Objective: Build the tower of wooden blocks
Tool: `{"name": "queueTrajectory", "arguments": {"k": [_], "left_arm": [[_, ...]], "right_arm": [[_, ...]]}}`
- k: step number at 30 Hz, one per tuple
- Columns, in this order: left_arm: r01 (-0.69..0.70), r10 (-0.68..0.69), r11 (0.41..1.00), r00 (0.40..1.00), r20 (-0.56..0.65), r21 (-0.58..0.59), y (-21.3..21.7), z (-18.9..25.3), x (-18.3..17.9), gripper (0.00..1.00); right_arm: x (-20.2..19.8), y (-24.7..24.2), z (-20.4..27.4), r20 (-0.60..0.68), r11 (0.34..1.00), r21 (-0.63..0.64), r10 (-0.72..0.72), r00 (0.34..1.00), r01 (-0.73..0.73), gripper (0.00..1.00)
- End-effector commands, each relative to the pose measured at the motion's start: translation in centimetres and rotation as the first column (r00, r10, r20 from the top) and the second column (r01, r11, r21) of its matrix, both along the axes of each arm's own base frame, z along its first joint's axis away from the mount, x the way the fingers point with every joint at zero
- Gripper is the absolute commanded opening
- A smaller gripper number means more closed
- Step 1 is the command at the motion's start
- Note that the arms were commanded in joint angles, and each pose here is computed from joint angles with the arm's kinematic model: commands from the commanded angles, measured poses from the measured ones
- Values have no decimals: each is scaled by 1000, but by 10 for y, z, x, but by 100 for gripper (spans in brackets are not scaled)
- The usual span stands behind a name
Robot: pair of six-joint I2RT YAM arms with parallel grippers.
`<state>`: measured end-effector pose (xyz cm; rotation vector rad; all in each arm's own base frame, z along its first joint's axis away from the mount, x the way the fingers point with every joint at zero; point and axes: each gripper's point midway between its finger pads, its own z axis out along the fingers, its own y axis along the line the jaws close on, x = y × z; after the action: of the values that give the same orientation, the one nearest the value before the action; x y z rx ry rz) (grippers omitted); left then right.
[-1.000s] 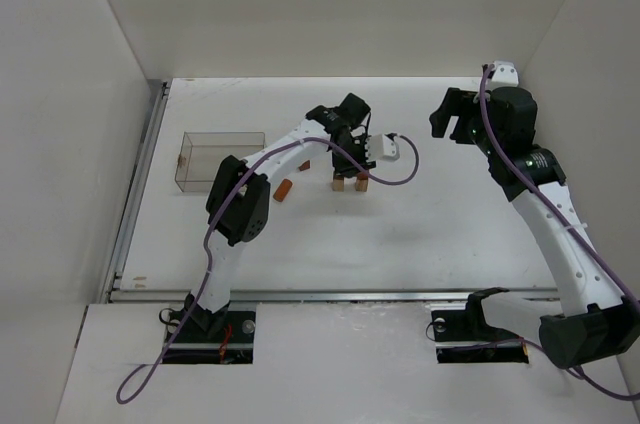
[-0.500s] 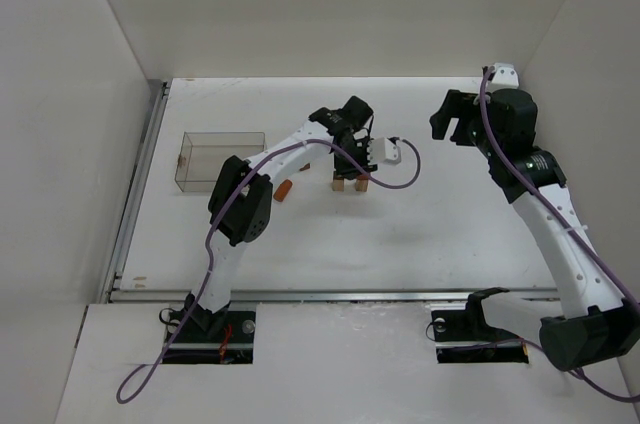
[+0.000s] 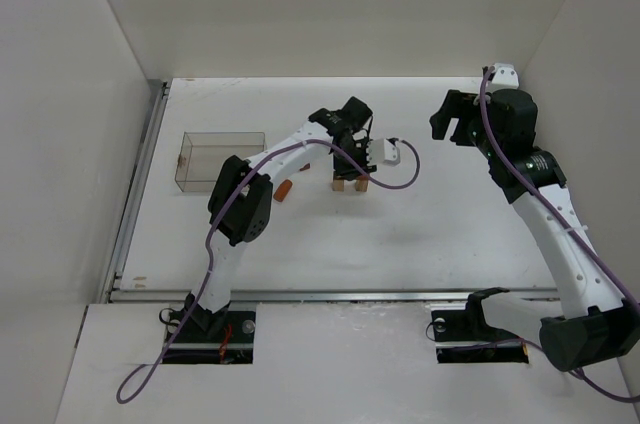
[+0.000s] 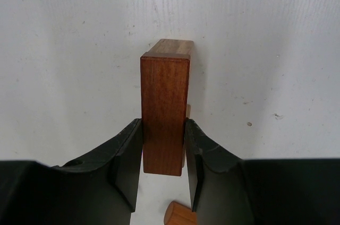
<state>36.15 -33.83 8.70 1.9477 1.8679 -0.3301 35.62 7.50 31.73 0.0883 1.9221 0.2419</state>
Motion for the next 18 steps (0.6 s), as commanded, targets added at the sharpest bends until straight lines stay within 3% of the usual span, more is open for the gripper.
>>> {"name": "queueTrajectory", "arguments": {"k": [1, 18], "left_arm": [[12, -12, 1000, 1000, 1, -16, -2, 8, -5, 0], [-15, 15, 998, 1000, 11, -57, 2, 20, -1, 0]], "right_arm": [[-2, -1, 13, 46, 1000, 5, 6, 999, -6, 87], [-3, -4, 16, 56, 1000, -4, 0, 998, 0, 87]]}}
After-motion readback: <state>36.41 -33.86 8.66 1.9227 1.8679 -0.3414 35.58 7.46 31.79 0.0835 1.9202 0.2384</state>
